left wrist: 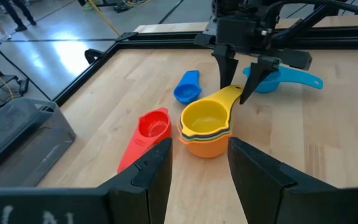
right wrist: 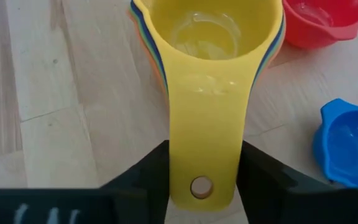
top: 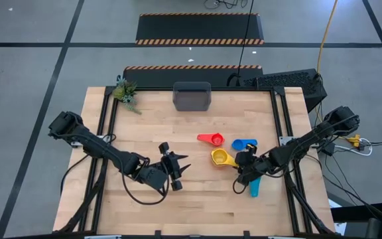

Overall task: Nest measuring cups in basket
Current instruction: Stack the yellow measuring cup on top of the dark blue measuring cup, then stack the light blue measuring cup on top of the yellow measuring cup

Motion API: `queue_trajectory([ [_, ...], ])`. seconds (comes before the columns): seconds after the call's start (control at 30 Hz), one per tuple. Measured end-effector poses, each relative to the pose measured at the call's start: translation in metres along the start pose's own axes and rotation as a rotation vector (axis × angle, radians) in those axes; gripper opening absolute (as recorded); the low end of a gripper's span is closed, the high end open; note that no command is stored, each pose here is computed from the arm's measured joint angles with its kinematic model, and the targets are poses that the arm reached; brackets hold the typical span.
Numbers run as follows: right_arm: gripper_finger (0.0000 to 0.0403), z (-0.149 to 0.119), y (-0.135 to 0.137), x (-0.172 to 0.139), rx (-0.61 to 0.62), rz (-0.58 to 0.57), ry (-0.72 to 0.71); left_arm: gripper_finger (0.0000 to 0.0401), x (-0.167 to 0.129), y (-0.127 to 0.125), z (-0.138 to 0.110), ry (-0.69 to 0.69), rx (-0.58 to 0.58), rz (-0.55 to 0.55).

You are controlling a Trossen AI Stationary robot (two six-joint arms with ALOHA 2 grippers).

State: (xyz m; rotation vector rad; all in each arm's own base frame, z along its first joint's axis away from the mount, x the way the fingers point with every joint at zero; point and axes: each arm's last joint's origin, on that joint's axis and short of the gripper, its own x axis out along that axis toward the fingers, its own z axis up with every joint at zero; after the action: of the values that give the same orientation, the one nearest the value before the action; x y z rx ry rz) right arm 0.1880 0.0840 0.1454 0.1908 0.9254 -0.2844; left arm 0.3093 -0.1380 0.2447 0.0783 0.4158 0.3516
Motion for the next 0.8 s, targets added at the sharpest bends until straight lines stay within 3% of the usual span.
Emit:
queue_trajectory([
  [0.33,0.0153,0.0,0.0,0.0,0.005,0.006,0.004,0.0159,0.0,0.0,0.0,0.0,-0.001,0.001],
  [0.8,0.0293,0.003,-0.005,-0.015,0.038,0.023,-0.011,0.0159,0.0,0.0,0.0,0.001,-0.005,0.0],
])
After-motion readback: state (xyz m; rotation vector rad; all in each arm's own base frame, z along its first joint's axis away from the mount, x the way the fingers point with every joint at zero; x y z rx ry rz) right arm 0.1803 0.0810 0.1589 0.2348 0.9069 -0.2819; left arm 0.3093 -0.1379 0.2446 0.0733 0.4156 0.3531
